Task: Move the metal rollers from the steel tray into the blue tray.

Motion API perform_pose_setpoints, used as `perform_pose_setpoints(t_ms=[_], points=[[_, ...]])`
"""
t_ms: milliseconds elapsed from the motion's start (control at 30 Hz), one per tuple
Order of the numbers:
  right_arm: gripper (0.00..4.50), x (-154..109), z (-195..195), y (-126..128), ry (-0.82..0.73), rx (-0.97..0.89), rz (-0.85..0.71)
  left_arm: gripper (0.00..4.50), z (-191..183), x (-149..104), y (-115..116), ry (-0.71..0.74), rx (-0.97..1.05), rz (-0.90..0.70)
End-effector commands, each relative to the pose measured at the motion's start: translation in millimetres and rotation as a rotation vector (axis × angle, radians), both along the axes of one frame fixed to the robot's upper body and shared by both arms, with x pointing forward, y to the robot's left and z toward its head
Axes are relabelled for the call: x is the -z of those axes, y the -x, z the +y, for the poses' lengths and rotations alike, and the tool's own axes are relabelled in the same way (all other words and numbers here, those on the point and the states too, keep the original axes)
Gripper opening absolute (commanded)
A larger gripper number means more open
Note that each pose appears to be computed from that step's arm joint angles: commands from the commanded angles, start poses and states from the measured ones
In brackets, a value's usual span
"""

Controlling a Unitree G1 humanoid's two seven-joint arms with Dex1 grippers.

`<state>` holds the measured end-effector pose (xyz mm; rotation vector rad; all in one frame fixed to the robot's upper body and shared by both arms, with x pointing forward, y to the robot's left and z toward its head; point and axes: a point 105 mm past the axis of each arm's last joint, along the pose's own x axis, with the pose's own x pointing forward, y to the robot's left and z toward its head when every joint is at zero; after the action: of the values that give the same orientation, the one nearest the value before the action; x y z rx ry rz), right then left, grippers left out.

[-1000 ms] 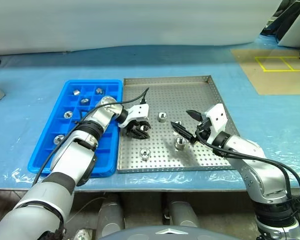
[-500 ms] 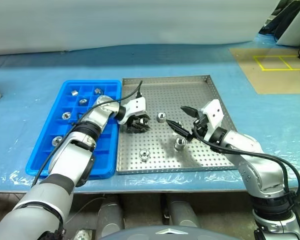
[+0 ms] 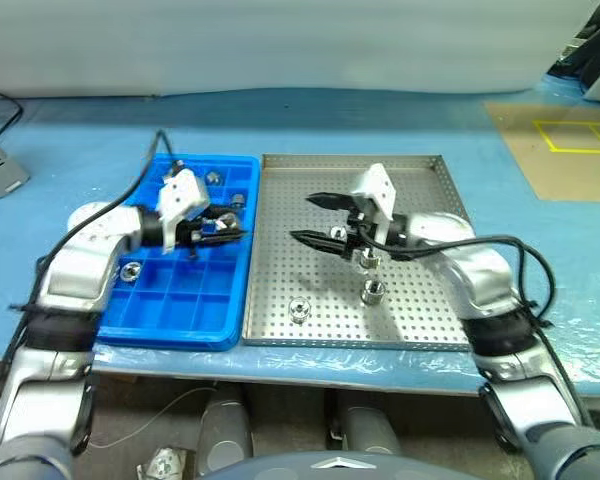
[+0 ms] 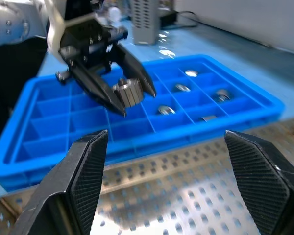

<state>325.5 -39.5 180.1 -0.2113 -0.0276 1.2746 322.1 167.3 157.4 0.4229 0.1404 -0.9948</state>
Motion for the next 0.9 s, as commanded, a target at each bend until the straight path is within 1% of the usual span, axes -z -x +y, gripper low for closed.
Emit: perform_pose_setpoints(t_ms=[33,133,200,300,433,533,633,700,767,900], points=[[3.99,-8,22,2,-0.007,-0.132,-0.041,1.79,16,-18,9,0.016,-0.146,-0.103],[3.99,-10,36,2,-0.013,-0.202,-0.043,1.79,22,-19,20,0.048,-0.238,-0.12],[3.99,-12,45,4,-0.028,-0.249,-0.033,1.79,31,-15,23,0.046,-0.329,-0.132],[3.99,-12,52,5,-0.033,-0.294,-0.026,1.79,47,-9,18,0.031,-0.488,-0.172],[3.99,-13,56,6,-0.035,-0.318,-0.026,1.79,46,-6,13,0.082,-0.537,-0.186],[3.99,-14,58,6,-0.039,-0.318,-0.029,1.79,45,1,-3,0.126,-0.584,-0.171],[3.99,-12,56,6,-0.037,-0.305,-0.032,1.79,45,11,-25,0.1,-0.623,-0.164],[3.99,-10,53,5,-0.033,-0.286,-0.029,1.79,45,12,-37,0.118,-0.648,-0.154],[3.99,-7,50,3,-0.027,-0.259,-0.029,1.79,41,18,-43,0.106,-0.628,-0.136],[3.99,-4,46,4,-0.034,-0.228,-0.026,1.79,32,31,-43,0.08,-0.571,-0.094]])
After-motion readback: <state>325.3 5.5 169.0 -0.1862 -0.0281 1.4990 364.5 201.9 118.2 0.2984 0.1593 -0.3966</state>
